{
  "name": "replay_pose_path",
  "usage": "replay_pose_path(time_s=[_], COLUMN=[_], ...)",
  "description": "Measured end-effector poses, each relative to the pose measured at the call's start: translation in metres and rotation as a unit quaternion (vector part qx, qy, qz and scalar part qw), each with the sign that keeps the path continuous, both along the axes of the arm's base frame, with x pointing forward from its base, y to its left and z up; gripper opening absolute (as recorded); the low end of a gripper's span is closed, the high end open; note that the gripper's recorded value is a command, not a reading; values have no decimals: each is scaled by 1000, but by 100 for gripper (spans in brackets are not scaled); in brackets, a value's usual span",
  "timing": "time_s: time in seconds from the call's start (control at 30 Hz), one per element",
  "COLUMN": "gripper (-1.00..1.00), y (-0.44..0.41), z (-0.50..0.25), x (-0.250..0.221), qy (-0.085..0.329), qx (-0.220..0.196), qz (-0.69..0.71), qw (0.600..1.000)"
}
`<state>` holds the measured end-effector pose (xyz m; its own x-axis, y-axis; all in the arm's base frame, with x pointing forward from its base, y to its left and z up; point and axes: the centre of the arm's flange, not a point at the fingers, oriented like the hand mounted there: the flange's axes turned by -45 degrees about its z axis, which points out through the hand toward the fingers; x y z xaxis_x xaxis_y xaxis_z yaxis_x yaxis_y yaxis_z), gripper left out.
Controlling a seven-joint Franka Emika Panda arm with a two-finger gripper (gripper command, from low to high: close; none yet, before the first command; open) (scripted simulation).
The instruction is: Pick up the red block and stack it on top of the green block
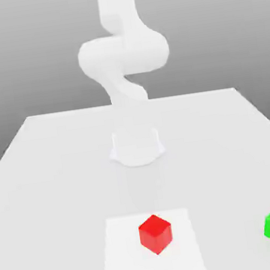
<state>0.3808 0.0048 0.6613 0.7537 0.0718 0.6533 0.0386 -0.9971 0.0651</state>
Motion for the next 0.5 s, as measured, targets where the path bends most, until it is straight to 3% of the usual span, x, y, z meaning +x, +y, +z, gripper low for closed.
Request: replay_pose_path(time_s=[0.23,0.5], gripper=[0,0], y=[4,4], z=[-165,-346], x=[64,59], qy=[132,264], qx=[-86,-120], qz=[91,221], qw=[983,931])
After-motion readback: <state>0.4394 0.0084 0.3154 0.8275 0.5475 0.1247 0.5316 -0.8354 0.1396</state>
